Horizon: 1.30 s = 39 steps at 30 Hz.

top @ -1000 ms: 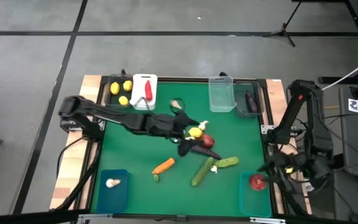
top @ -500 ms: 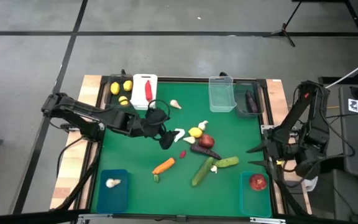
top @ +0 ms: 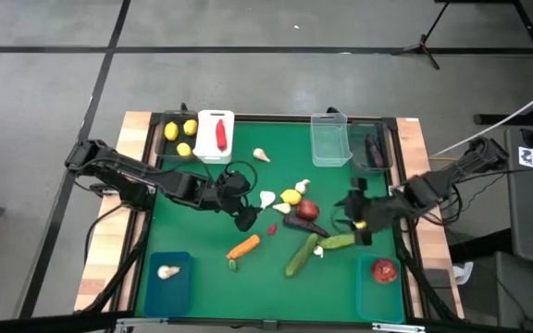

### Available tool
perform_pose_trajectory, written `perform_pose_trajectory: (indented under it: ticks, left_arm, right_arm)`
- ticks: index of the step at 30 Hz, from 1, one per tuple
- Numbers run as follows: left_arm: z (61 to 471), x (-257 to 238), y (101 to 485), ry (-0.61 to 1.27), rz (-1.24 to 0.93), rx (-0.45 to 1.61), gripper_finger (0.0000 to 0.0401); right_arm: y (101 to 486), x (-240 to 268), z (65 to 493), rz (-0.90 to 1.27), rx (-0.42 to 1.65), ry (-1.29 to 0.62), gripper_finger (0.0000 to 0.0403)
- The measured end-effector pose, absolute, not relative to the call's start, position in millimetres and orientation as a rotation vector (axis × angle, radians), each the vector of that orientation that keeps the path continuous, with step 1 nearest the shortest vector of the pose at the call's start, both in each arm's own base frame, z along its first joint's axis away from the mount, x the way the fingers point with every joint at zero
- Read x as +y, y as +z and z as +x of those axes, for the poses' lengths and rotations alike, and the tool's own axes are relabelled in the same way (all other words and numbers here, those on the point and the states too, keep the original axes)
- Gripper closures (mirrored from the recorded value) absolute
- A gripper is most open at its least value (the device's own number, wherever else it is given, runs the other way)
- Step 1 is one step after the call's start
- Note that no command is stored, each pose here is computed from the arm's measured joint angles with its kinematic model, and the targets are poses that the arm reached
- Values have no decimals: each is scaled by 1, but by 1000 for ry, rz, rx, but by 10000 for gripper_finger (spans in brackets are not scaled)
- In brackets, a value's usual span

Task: Sort produce into baskets
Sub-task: Put the apple into the green bin

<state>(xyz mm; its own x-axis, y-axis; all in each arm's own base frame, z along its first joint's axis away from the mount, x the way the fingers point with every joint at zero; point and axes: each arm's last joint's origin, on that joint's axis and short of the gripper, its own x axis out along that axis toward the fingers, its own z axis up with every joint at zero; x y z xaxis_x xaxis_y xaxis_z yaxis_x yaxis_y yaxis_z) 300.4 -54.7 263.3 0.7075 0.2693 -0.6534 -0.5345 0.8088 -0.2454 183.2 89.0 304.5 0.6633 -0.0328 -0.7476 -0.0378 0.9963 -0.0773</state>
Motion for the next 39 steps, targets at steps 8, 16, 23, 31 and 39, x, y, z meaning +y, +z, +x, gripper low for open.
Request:
perform_pose_trajectory:
  ticks: [8, 16, 23, 31, 39]
  left_arm:
    - [325, -46, 270, 271, -317, 517, 11]
    - [366, -30, 236, 228, -252, 439, 11]
    - [363, -33, 241, 155, -291, 452, 11]
    - [279, -36, 342, 160, -151, 274, 11]
    - [168, -39, 383, 336, -134, 112, 11]
  right_arm:
    - [295, 70, 197, 17, 982, 66, 160]
    - [295, 69, 196, 1, 976, 36, 166]
    - [292, 65, 196, -65, 958, -69, 166]
    - [274, 62, 193, -101, 972, -120, 166]
    - [263, 61, 198, -92, 825, -82, 166]
